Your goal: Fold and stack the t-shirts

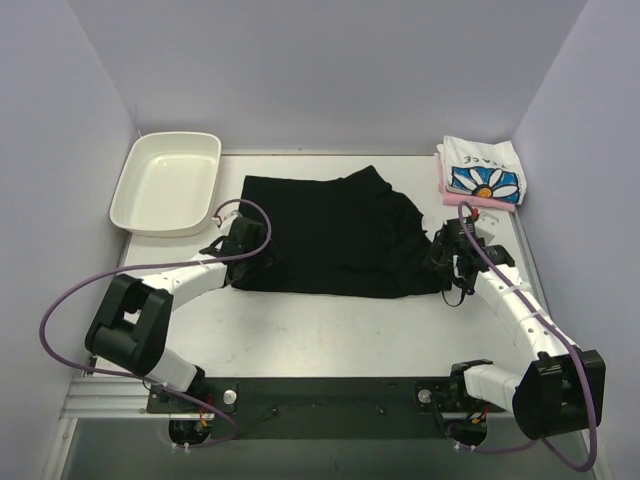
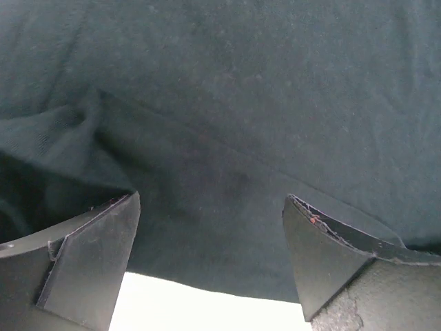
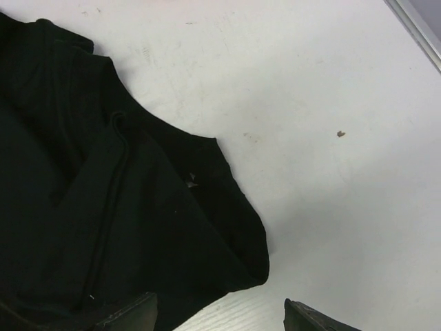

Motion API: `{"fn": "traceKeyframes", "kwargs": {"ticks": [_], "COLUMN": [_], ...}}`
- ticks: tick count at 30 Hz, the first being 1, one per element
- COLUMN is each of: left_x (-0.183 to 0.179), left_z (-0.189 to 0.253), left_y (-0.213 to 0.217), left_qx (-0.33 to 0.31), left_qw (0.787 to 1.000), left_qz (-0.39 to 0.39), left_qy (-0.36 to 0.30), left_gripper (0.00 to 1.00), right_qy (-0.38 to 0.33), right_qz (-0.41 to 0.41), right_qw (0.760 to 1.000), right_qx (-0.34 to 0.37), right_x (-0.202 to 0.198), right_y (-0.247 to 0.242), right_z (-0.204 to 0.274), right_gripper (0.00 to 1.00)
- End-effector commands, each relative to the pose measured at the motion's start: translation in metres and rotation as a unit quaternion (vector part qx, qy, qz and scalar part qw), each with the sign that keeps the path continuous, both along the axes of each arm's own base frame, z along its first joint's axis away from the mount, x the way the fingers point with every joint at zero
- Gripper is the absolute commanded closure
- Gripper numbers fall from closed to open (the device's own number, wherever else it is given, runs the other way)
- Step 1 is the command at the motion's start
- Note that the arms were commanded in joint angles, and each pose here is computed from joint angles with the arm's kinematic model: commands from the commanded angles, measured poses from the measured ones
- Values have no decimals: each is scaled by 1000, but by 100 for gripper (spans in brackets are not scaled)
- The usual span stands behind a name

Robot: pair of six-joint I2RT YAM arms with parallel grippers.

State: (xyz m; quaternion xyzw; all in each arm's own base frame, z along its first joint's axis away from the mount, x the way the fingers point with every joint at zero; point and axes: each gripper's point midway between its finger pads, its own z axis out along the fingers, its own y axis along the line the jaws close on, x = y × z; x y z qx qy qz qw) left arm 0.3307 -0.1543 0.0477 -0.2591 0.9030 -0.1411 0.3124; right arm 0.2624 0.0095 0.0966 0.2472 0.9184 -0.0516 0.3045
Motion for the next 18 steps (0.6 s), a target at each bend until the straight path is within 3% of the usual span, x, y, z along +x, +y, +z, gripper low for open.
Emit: {"fn": "traceKeyframes", "kwargs": {"ticks": [1,5,12,18], "left_x": [28,30,36,31], "left_z": [11,21,84,72], "left_y": [-16,-22,-38,-60], "left_qx": [-17,-25,-56,-64], "left_qw": [999,999,993,994], "left_qz": [-15,-24,-33,-52], "left_qy": [-45,-36,-98,-74], "left_gripper": [6,7,7,7], "right_qy": [-1,1,11,17], "right_qz": [-24,-21,-18,-19], "right_qw": [1000,1000,1000,1000], "right_qx": [-10,-6,-9,-8], "right_x": [-3,-5,-5,-9], "right_y": [-13,-13,-13,-15], "right_z": [4,1,-8,-14], "right_gripper": [28,28,27,26]}}
